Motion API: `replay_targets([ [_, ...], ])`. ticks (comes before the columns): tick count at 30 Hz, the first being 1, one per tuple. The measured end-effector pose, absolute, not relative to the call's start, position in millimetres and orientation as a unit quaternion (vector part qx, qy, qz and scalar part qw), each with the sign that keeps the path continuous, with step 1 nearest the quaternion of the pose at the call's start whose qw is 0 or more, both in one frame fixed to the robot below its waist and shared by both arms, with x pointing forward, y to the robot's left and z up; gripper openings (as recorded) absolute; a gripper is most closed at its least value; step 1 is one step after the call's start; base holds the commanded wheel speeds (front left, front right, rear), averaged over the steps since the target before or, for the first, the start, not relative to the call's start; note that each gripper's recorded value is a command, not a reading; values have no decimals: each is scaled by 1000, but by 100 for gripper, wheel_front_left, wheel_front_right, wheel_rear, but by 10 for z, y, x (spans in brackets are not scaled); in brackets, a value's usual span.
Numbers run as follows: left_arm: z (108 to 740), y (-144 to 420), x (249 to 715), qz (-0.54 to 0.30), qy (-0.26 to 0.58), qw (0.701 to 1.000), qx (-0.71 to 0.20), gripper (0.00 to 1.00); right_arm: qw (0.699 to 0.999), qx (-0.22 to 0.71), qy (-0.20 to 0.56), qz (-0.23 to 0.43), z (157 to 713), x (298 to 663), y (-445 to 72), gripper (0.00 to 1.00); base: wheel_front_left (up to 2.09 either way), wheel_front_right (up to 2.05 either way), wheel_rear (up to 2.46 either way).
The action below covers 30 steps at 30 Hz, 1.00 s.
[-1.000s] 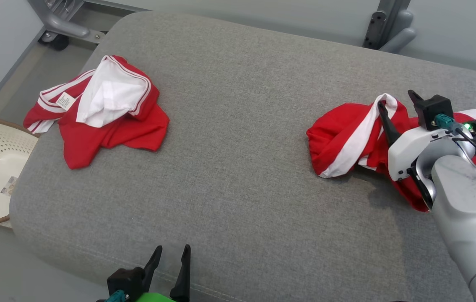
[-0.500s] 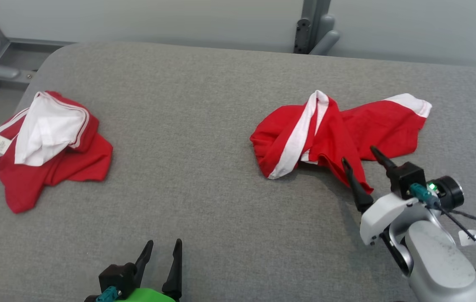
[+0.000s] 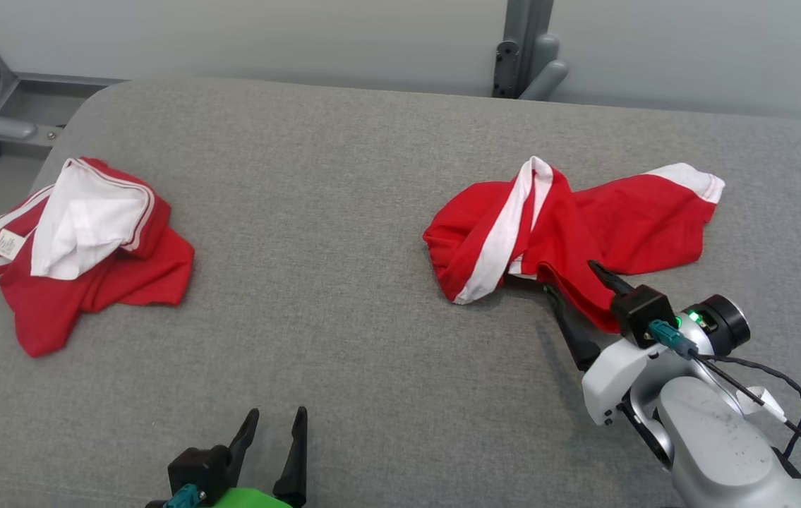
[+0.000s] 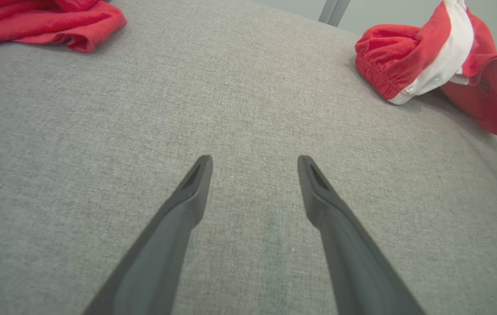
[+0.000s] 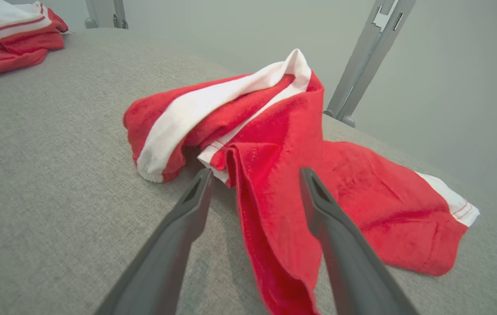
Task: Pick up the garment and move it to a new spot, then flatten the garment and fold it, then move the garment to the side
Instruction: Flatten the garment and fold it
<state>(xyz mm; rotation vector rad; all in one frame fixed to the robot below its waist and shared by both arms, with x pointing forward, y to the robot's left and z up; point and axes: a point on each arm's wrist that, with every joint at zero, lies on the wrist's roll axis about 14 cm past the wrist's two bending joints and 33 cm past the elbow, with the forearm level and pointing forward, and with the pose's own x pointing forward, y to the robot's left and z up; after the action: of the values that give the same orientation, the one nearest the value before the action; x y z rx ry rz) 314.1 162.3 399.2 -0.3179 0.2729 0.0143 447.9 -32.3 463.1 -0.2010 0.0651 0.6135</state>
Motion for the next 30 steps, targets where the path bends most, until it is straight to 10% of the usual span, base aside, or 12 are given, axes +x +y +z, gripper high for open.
replay_targets([
  [5, 3947, 1728, 3075, 27, 142, 977, -159, 100, 941, -118, 71, 309, 4364, 4524, -270, 95, 0, 0, 0],
  [6, 3936, 1740, 3067, 30, 143, 976, -160, 100, 939, -123, 76, 311, 4330, 4540, -253, 58, 0, 0, 0],
  [10, 3896, 1751, 3064, 35, 150, 974, -163, 100, 940, -131, 81, 304, 4302, 4679, -269, 0, 0, 0, 0],
  [30, 3928, 1399, 3258, -34, 150, 976, -155, 100, 977, -156, 35, 140, 4763, 4690, -1771, 0, 0, 0, 0],
])
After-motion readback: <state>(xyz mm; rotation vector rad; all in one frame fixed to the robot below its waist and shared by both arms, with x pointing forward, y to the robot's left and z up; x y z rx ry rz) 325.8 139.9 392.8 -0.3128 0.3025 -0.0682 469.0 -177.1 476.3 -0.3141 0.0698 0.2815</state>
